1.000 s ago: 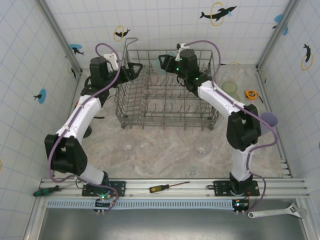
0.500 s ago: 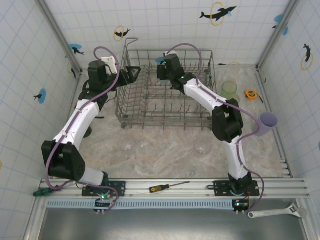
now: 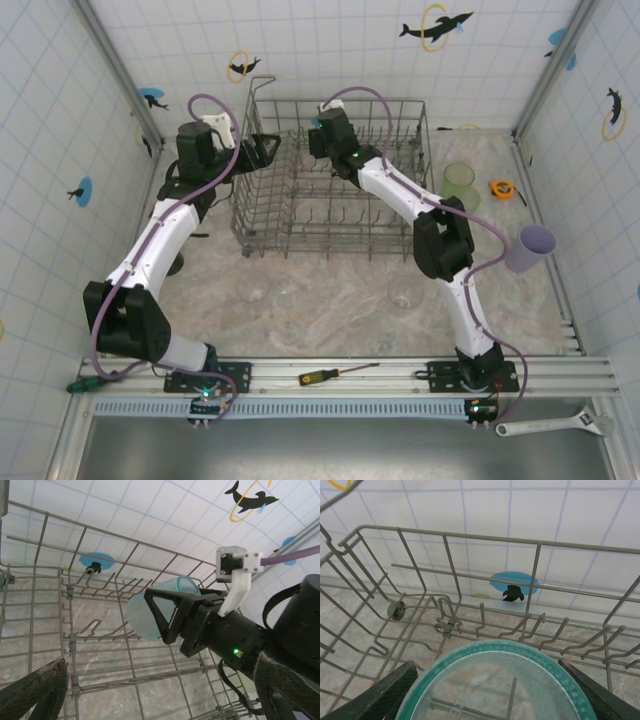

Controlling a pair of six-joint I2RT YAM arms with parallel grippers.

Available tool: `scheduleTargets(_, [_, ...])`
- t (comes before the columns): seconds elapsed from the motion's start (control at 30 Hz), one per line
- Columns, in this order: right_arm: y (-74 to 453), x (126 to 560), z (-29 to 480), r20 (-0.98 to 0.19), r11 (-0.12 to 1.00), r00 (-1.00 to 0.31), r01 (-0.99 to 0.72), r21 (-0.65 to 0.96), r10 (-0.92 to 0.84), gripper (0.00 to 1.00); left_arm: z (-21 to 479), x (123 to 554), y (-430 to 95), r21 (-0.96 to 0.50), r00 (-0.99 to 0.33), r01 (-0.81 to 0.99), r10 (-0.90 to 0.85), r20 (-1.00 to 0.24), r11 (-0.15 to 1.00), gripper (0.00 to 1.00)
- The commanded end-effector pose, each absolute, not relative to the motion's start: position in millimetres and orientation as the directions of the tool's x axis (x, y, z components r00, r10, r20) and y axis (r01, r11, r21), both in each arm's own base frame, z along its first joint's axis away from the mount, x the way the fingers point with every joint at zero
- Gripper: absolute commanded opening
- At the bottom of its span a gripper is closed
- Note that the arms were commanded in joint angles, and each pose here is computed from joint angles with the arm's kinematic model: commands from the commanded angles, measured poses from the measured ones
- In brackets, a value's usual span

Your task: Load the cups into the dish rack

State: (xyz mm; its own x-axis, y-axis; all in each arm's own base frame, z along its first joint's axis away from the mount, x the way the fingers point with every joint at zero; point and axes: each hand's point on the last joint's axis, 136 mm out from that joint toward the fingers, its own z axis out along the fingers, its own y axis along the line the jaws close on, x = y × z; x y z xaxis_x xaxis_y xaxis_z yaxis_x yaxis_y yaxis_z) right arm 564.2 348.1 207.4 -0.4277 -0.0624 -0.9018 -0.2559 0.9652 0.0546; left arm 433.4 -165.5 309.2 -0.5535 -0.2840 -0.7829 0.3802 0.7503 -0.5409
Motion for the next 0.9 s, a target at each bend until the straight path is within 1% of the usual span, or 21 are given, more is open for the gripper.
scheduleTargets(0.0, [352.0,574.2,220.6,-0.927,0.970,-0.370,-0.240,0.030,-0.063,0.42,304.7,433.1,-164.1,-0.526,-0.557,0.375,-0.269,-0.786,0.763,0.98])
scheduleTargets(0.27, [349.4,577.5,216.8,-0.929,0.975,-0.360,-0.223,0.000,-0.082,0.43,301.7,434.0,-165.0,-0.531,-0.564,0.372,-0.269,-0.781,0.761,0.98])
scheduleTargets(0.67, [355.4,587.6,201.7,-0.929,0.974,-0.361,-0.228,0.005,-0.080,0.45,299.2,434.4,-165.4,-0.532,-0.569,0.371,-0.266,-0.778,0.762,0.98])
scheduleTargets(0.87, [352.6,592.8,180.5,-0.914,0.974,-0.401,-0.225,0.032,-0.062,0.45,297.2,435.3,-164.6,-0.531,-0.572,0.366,-0.265,-0.776,0.764,0.98])
